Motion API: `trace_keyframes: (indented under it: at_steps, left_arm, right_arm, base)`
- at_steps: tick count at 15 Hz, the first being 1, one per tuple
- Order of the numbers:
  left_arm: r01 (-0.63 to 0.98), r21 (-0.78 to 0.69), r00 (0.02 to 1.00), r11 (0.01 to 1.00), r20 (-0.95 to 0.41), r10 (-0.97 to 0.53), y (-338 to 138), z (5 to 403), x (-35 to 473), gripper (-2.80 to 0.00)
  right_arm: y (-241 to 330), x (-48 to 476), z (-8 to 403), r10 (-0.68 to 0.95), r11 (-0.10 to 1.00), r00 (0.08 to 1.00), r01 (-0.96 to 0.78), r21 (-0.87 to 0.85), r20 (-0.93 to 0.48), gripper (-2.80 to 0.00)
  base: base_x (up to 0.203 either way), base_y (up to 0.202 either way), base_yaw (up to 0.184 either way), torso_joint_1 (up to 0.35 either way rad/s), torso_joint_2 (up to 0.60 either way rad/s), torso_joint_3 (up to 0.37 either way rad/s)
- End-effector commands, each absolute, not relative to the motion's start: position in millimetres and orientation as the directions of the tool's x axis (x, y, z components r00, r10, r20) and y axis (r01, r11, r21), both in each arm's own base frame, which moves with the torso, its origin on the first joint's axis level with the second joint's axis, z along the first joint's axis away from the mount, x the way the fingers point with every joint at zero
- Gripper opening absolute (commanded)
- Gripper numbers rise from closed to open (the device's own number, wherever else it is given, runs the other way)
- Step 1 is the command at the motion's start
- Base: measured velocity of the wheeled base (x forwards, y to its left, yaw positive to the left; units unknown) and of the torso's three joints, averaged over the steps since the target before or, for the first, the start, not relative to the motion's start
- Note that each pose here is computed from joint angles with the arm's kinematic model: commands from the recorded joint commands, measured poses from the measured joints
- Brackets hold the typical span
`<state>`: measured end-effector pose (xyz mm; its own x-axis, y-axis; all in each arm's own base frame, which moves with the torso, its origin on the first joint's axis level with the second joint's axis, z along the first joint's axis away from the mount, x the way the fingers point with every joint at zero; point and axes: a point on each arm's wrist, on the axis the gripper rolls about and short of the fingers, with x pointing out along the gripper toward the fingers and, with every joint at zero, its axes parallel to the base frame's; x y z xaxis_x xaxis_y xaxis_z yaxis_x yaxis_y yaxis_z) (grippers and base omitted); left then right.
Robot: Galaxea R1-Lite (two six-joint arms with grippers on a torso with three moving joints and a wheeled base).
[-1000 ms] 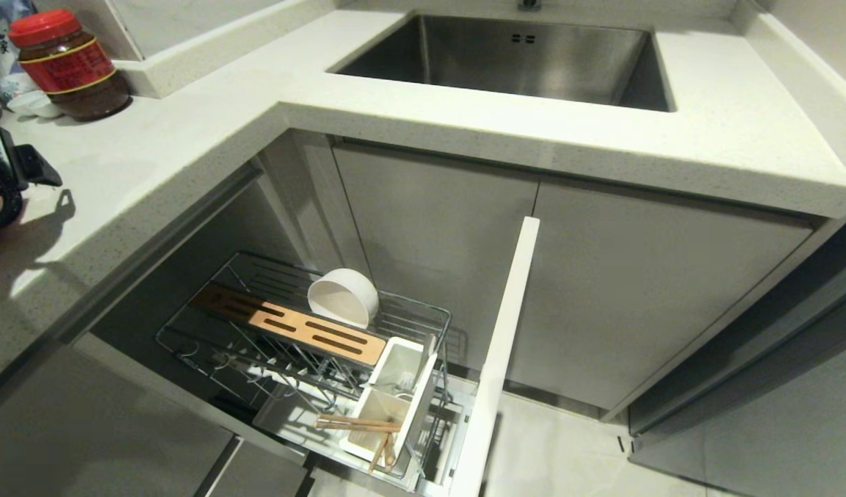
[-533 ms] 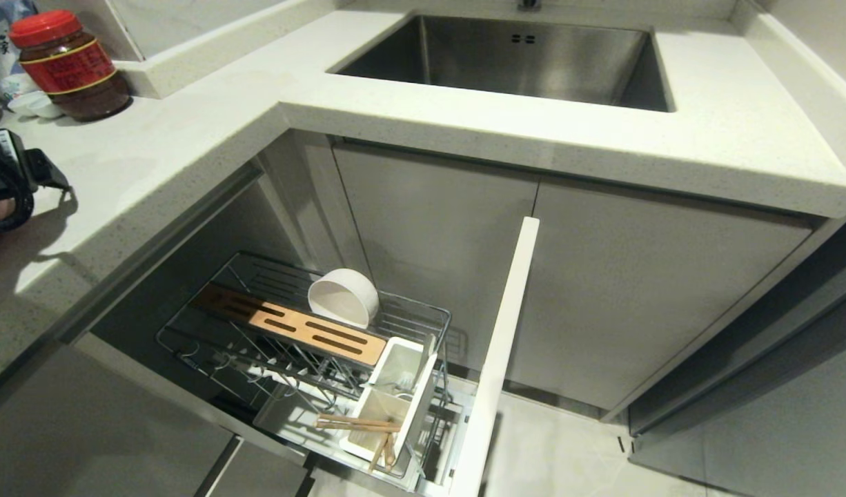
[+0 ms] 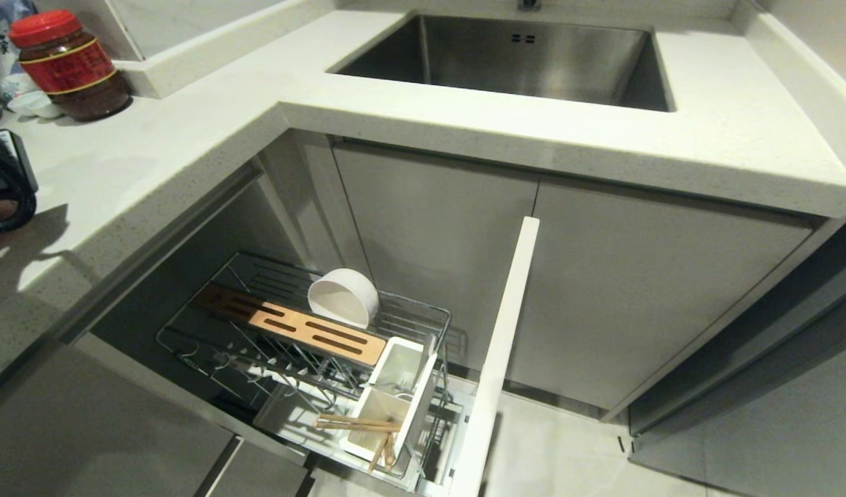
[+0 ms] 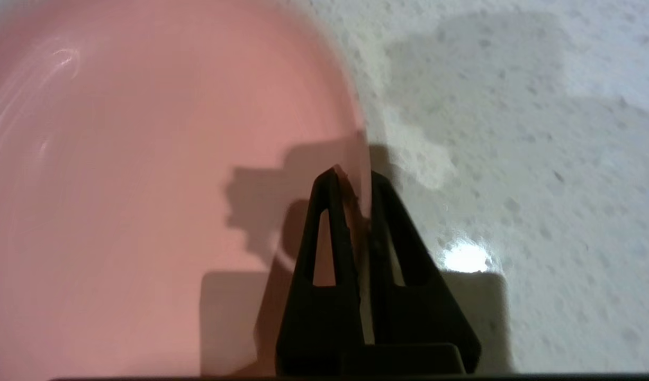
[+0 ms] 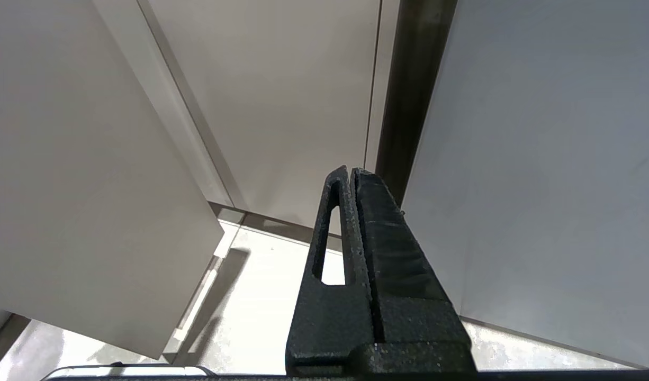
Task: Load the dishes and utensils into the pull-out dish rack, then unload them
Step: Pick up the plate and place it in the cupboard
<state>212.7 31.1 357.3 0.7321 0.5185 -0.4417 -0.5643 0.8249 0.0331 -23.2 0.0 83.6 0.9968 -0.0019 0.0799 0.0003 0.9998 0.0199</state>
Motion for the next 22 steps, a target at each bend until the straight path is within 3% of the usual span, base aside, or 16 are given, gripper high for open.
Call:
trace_keyframes:
  at_steps: [1, 6, 10, 17, 20, 22]
  left_arm:
    - [-0.566, 0.026, 0.733, 0.824, -0.441, 0.517, 30.9, 358.0, 211.6, -2.80]
    - [-0.562, -0.120, 0.802, 0.819, -0.323, 0.503, 23.6, 389.4, 178.9, -2.80]
    - [-0.430, -0.318, 0.902, 0.845, -0.178, 0.392, 1.8, 420.7, 135.7, -2.80]
    - [-0.063, -0.450, 0.997, 0.891, 0.014, 0.078, -17.9, 444.3, 70.2, -2.80]
    - [0.178, -0.588, 0.970, 0.789, 0.240, -0.040, -25.8, 465.6, 64.2, -2.80]
    - [0.278, -0.618, 0.949, 0.735, 0.297, -0.109, -36.3, 466.2, 68.4, -2.80]
  right_arm:
    - [0.0, -21.0, 76.4, -0.002, 1.000, 0.999, 0.000, 0.020, 0.054, -2.80]
    - [0.0, -21.0, 76.4, -0.003, 1.000, 0.999, 0.002, 0.020, 0.054, -2.80]
    - [0.0, -21.0, 76.4, -0.002, 1.000, 0.999, 0.000, 0.020, 0.054, -2.80]
    - [0.0, -21.0, 76.4, -0.002, 1.000, 0.999, 0.000, 0.020, 0.054, -2.80]
    - [0.0, -21.0, 76.4, -0.002, 1.000, 0.999, 0.000, 0.020, 0.054, -2.80]
    - [0.0, -21.0, 76.4, -0.002, 1.000, 0.999, 0.001, 0.020, 0.054, -2.80]
  base:
    - [0.000, 0.000, 0.000, 0.000, 0.00, 0.000]
    - [0.000, 0.000, 0.000, 0.000, 0.00, 0.000]
    - [0.000, 0.000, 0.000, 0.000, 0.00, 0.000]
    - [0.000, 0.000, 0.000, 0.000, 0.00, 0.000]
    - [0.000, 0.000, 0.000, 0.000, 0.00, 0.000]
    - [0.000, 0.000, 0.000, 0.000, 0.00, 0.000]
